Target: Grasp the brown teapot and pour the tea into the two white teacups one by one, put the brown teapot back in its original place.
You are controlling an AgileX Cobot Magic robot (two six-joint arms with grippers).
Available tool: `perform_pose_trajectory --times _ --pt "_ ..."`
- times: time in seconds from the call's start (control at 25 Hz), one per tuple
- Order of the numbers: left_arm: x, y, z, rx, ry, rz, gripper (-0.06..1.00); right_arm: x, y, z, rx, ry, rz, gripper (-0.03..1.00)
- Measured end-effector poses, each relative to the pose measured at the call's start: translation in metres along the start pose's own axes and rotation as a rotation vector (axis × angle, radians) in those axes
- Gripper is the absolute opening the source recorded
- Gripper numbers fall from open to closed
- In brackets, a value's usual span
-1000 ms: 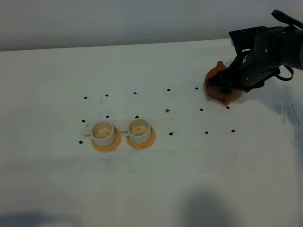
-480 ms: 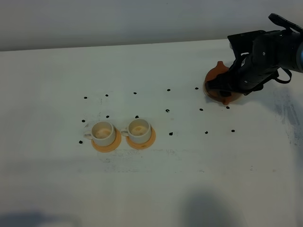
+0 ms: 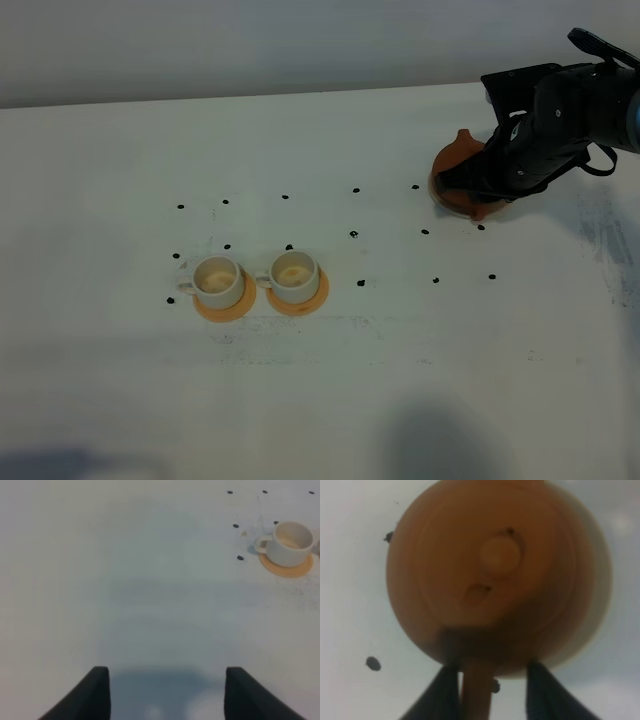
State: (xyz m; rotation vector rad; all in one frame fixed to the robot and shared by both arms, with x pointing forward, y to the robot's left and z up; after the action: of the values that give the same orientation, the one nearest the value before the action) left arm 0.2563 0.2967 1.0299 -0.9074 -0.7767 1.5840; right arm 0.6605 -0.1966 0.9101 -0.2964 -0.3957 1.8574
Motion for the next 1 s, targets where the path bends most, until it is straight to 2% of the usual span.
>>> perform_pose_trajectory --times 0.16,0.72,1.0 --pt "0.000 0.000 0.000 0.000 0.000 0.000 0.50 0.000 0.000 0.000 0.001 0.000 0.030 0.11" --pt "0.000 0.000 0.000 0.000 0.000 0.000 0.50 0.000 -0.001 0.000 -0.005 0.001 0.084 0.11" --pt "0.000 0.000 0.000 0.000 0.000 0.000 0.50 0.000 -0.006 0.014 -0.041 0.005 0.098 0.11"
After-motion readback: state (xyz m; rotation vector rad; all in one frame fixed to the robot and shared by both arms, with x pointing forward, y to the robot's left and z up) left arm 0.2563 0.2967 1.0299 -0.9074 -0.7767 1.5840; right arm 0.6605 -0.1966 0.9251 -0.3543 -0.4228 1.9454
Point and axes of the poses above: a point on each arm's last joint axis where the gripper is mounted, z pointing back along that axis away from the gripper, x along the wrist's bending axis when the last joint is at zero, y = z × x, the point moved 2 cm from there along -z, pointing out along that axis toward the gripper, and after that the axes turned 10 degrees about z, right-handed, at the moved point
